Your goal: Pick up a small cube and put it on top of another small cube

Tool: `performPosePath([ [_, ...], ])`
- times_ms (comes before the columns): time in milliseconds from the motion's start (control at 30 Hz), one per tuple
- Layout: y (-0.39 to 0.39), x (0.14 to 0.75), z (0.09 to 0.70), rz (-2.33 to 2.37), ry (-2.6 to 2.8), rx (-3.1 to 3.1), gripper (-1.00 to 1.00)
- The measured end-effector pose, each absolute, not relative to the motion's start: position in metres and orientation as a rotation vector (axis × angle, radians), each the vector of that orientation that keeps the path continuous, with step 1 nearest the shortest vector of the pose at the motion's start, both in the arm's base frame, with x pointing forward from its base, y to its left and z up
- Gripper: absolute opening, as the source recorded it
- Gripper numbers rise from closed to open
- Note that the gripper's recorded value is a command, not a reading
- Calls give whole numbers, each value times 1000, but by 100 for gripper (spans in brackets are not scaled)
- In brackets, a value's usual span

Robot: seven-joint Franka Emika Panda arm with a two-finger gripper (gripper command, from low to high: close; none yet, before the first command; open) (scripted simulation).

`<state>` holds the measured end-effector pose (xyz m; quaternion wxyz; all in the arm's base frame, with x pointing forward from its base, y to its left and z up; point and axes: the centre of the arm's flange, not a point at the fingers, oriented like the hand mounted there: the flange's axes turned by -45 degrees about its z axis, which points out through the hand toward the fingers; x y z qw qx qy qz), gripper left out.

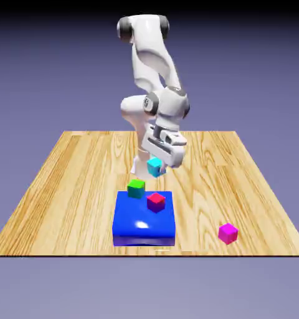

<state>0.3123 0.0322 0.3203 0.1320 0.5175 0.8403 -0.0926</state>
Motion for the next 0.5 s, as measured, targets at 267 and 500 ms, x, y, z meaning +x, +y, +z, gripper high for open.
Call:
performPosePath([
  [267, -1, 307, 299, -349, 2238, 1662, -100],
  [500, -11, 307, 260, -339, 2251, 1664, 100],
])
